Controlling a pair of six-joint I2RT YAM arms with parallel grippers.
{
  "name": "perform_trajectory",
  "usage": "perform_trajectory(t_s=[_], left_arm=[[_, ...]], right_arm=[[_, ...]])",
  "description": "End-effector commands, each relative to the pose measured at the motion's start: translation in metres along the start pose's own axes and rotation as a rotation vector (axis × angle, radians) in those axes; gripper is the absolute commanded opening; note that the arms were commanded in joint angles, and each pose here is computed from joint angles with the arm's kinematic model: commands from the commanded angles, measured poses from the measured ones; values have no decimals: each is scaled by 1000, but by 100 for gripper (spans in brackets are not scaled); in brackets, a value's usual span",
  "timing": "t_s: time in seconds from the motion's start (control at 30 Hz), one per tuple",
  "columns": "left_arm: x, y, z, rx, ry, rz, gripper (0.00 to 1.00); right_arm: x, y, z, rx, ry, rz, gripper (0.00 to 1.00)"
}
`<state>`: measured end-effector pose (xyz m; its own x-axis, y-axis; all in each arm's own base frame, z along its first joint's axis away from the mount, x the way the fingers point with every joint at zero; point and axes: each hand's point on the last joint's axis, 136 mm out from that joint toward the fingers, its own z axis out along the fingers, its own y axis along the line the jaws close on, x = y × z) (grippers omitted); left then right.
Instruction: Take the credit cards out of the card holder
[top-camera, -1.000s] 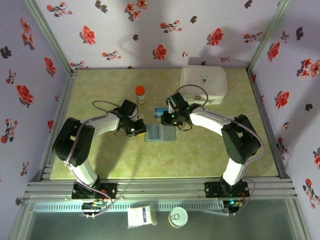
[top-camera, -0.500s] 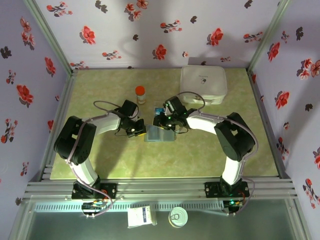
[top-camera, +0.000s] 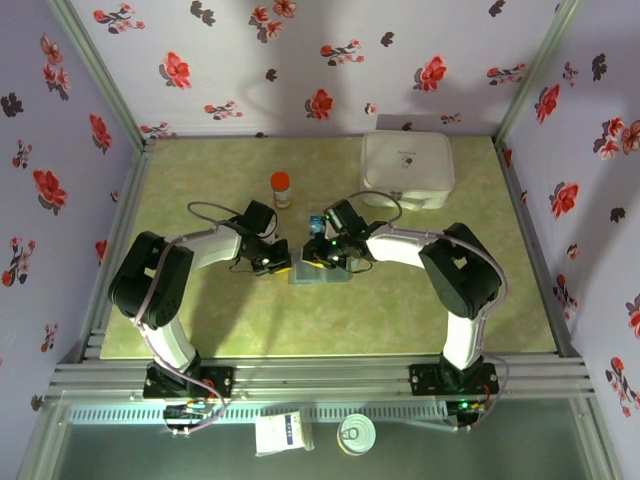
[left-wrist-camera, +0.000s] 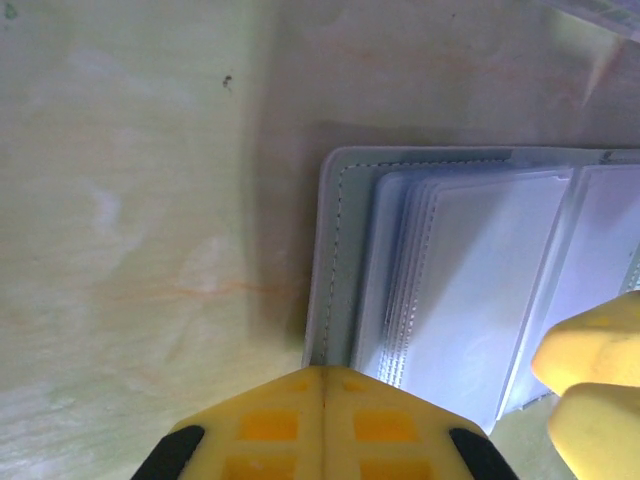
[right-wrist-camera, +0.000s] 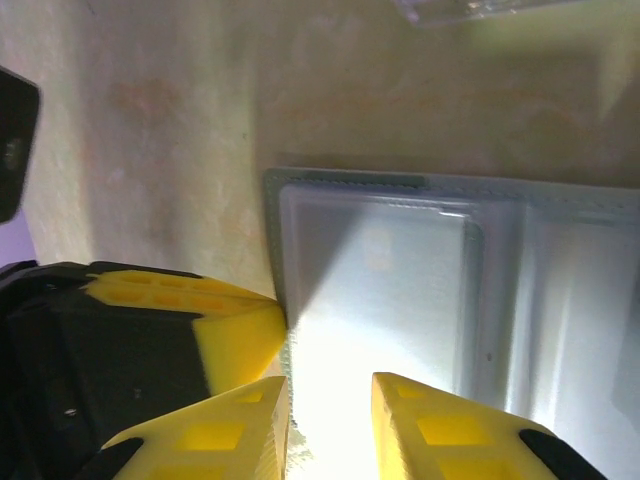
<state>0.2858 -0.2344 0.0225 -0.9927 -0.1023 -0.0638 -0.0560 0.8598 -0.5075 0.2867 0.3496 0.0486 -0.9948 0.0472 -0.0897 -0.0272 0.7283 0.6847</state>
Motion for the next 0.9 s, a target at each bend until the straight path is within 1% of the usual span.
perform_trajectory(t_s=[0.0, 0.23, 0.57, 0.87], left_arm=[[2, 9, 4, -40, 18, 14, 4], [3, 12, 4, -43, 14, 18, 4], [4, 20, -1, -67, 19, 18, 1], [-1, 17, -6, -72, 16, 25, 1]], right_arm=[[10, -15, 7, 62, 40, 15, 29], [9, -27, 3, 126, 18, 6, 28], [3, -23, -8, 111, -19, 6, 28], [2, -33, -5, 107, -5, 24, 28]])
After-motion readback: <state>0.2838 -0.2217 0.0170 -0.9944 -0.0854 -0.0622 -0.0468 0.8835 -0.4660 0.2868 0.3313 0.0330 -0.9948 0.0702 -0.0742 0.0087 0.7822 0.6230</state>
